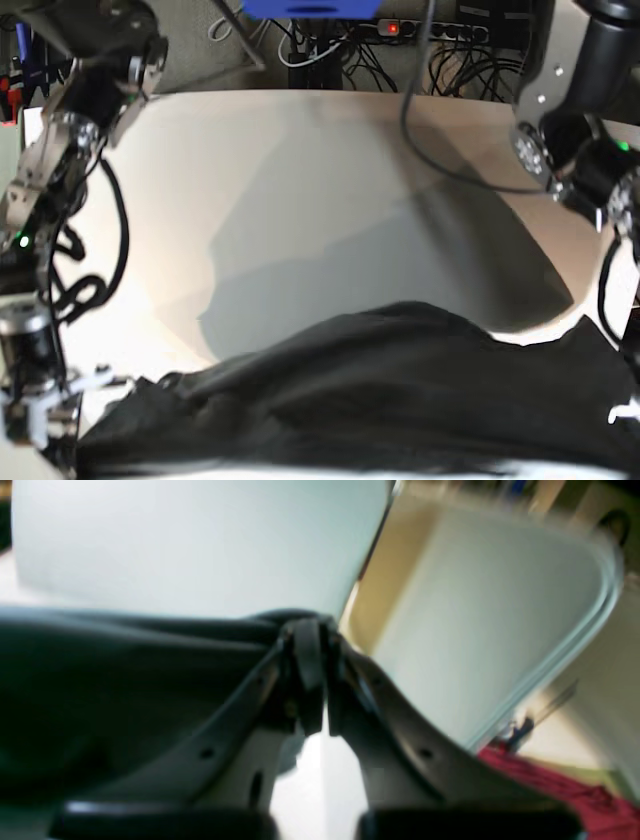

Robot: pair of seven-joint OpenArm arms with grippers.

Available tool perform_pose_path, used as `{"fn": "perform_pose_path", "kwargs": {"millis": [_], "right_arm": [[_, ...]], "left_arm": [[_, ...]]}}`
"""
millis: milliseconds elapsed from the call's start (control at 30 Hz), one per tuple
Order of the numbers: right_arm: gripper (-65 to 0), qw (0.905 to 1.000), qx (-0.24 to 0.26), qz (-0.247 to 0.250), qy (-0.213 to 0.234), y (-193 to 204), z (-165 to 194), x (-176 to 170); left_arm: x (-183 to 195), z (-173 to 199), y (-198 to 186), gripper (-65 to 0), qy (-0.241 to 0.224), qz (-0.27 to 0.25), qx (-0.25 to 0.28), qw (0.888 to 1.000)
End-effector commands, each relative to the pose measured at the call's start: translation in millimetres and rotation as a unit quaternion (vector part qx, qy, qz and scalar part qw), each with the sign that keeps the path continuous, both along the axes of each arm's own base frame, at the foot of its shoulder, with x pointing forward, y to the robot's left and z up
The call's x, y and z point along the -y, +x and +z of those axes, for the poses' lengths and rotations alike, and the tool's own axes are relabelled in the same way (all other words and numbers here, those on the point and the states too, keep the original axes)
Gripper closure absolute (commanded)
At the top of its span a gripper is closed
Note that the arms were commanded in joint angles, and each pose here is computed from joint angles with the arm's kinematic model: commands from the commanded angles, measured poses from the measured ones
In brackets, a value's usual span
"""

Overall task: Layout the t-shirt on the table in an organized manner, then fold the t-shirt properly
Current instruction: 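Lift the shirt with both grippers and swing it up and over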

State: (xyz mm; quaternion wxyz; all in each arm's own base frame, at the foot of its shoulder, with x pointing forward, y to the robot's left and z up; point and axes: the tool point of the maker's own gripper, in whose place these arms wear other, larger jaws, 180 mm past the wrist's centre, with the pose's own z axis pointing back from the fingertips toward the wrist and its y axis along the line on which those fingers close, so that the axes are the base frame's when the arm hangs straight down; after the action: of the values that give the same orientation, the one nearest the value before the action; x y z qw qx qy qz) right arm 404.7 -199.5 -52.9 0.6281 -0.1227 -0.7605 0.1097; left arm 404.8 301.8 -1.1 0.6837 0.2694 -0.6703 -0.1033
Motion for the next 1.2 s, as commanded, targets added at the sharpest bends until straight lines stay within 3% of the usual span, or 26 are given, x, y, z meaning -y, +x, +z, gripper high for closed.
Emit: {"fn": "perform_pose_path", "kwargs": {"millis": [0, 267, 633, 967, 1167], "right_arm": [[0.0, 0.9989, 0.046, 0.0, -0.003, -3, 30, 1], [0.0, 0.9943, 0.102, -0.022, -0.022, -8, 77, 18], [0.0, 0.9844, 0.156, -0.074, -0.037, -28, 112, 62], [0.0, 0.9861, 0.149, -0.036, -0.064, -39, 67, 51], [0.0, 0.9895, 0.126, -0.035, -0.062, -35, 54, 52]], "left_arm": [[2, 25, 1, -0.4, 0.013, 0.001, 0.03, 0.999], [11, 62, 16, -0.4, 0.036, 0.005, 0.048, 0.998], [18, 49, 3, -0.4, 0.049, 0.007, 0.044, 0.998], [29, -5, 3, -0.3, 0.042, -0.006, -0.011, 0.999], [29, -16, 7, -0.3, 0.042, -0.008, -0.027, 0.999]]}}
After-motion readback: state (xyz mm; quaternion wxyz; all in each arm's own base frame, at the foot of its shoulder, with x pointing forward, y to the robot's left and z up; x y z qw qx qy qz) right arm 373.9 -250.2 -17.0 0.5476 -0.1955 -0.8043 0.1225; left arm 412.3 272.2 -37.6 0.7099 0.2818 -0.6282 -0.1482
